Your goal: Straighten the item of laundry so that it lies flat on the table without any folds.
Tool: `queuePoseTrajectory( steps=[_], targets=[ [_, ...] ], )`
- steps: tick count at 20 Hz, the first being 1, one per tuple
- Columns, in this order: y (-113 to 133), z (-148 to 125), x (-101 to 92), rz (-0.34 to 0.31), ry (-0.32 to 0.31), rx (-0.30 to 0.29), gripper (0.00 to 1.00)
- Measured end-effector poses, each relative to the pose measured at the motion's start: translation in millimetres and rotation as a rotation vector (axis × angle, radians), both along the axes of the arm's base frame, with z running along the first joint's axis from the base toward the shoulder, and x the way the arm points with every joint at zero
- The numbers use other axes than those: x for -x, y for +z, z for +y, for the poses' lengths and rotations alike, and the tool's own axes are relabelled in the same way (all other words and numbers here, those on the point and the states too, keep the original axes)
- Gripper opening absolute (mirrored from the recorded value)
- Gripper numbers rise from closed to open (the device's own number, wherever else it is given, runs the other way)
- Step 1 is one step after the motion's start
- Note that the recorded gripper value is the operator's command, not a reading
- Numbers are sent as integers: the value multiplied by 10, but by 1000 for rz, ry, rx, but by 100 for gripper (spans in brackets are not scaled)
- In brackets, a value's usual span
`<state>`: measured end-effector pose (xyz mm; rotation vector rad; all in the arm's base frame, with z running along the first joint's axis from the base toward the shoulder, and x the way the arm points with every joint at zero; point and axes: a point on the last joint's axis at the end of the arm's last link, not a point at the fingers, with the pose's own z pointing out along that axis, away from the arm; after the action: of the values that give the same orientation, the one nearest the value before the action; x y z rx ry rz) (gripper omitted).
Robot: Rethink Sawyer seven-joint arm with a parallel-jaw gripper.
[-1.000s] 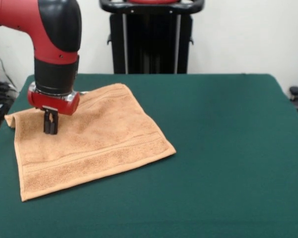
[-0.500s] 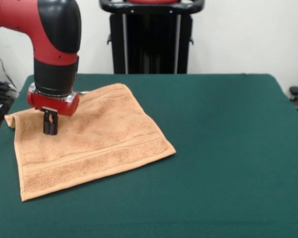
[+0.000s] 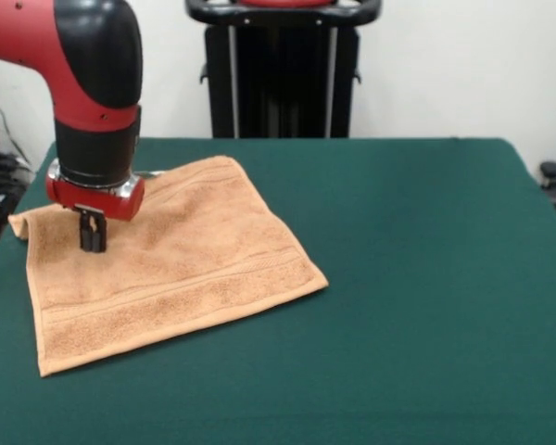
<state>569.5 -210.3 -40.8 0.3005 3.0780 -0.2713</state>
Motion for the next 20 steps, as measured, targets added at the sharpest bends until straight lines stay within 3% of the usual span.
queuePoseTrajectory(
  steps=[9,15,20],
  targets=[
    [37,-42,-25,32,-20,-23,0],
    [168,-117,100,32,-25,-30,0],
    [308,-380,270,50,-77,-39,0]
  ],
)
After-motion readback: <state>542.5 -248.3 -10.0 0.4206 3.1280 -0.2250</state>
